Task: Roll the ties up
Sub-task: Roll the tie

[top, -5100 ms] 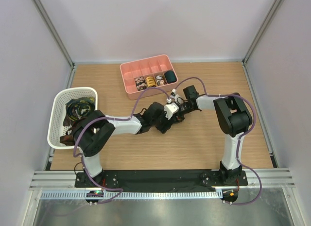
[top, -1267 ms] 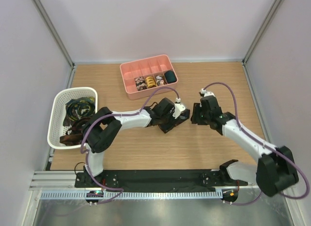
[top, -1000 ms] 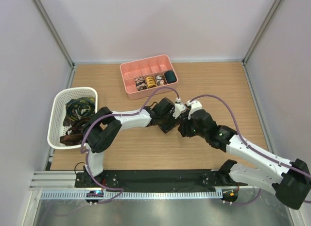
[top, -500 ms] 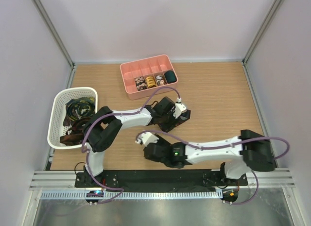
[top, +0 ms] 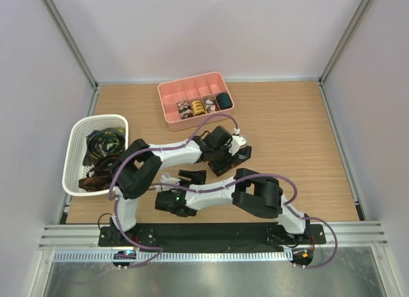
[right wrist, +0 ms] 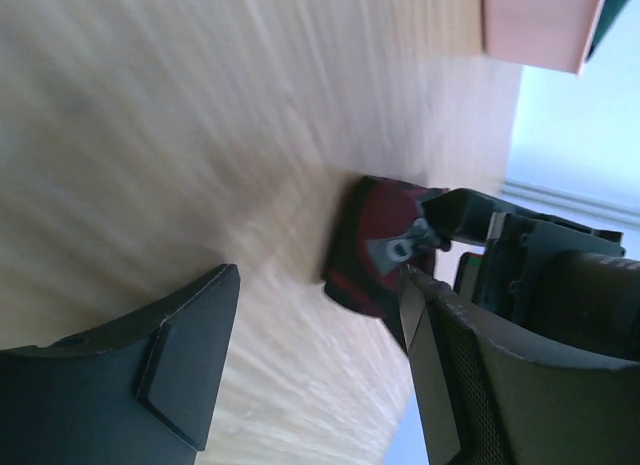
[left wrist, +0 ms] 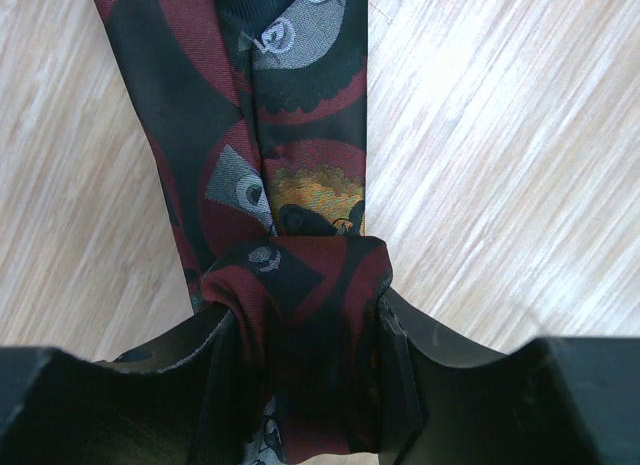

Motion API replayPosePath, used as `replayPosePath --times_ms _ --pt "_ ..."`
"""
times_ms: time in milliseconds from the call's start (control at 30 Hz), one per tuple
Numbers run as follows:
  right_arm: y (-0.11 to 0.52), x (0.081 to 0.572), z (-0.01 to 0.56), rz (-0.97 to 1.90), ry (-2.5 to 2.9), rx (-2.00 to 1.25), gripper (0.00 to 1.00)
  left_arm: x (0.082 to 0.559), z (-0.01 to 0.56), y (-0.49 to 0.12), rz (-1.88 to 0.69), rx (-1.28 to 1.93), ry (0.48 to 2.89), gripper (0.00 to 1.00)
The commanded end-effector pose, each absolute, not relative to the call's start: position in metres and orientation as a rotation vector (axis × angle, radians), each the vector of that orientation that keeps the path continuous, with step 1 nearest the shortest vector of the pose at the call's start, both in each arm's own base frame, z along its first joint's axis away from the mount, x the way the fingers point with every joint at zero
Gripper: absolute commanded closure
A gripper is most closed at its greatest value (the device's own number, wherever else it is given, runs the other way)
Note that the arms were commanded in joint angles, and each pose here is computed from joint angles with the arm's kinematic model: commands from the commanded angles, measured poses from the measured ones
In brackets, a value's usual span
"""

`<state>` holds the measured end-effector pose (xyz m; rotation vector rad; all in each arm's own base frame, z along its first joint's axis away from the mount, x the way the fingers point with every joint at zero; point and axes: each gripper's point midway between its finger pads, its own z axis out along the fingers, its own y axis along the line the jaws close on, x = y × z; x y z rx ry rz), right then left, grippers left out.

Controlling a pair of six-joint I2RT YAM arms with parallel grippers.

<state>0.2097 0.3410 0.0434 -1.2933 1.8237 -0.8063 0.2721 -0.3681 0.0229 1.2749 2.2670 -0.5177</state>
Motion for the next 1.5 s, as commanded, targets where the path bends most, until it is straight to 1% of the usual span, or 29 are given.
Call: replayPosePath --times_ms 0,33,100,333,900,933,1000,1067,1200,1233,1267,1300,1467 --pt "0.328 0.231 0.054 -0.962 1.771 -1.288 0.27 0.229 -0.015 -0.338 -0.519 1.334 2.526 0.78" --pt "0.326 0.234 0.056 -0.988 1.746 -1.278 0.25 0.231 -0.016 -0.336 -0.496 1.333 2.534 0.78" --pt "0.324 0.237 0.054 -1.019 1.722 -1.294 0.25 0.232 -0.018 -0.334 -0.485 1.292 2.598 0.78" --pt "0.31 0.235 0.045 -1.004 1.761 -1.308 0.26 0.232 -0.013 -0.335 -0.497 1.291 2.614 0.78" --pt "0.267 0.247 -0.004 -1.154 1.821 -1.314 0.27 0.219 -0.01 -0.33 -0.503 1.281 2.712 0.78" --pt "0.263 0.247 -0.008 -1.161 1.834 -1.307 0.27 0.217 -0.011 -0.328 -0.497 1.278 2.728 0.78" --pt "0.26 0.246 -0.014 -1.162 1.851 -1.313 0.34 0.219 -0.012 -0.328 -0.486 1.271 2.741 0.77" --pt "0.256 0.245 -0.019 -1.177 1.855 -1.314 0.34 0.217 -0.012 -0.328 -0.486 1.268 2.754 0.78" --pt "0.253 0.248 -0.021 -1.203 1.862 -1.287 0.39 0.217 -0.013 -0.327 -0.471 1.261 2.777 0.78" --pt "0.252 0.249 -0.021 -1.21 1.858 -1.283 0.39 0.216 -0.013 -0.326 -0.468 1.257 2.791 0.78" --pt "0.25 0.249 -0.021 -1.224 1.853 -1.272 0.29 0.214 -0.013 -0.326 -0.471 1.262 2.797 0.77" --pt "0.25 0.25 -0.021 -1.229 1.859 -1.268 0.26 0.216 -0.012 -0.326 -0.467 1.259 2.797 0.77" --pt "0.236 0.254 -0.029 -1.264 1.91 -1.265 0.25 0.214 -0.011 -0.322 -0.441 1.254 2.824 0.78"
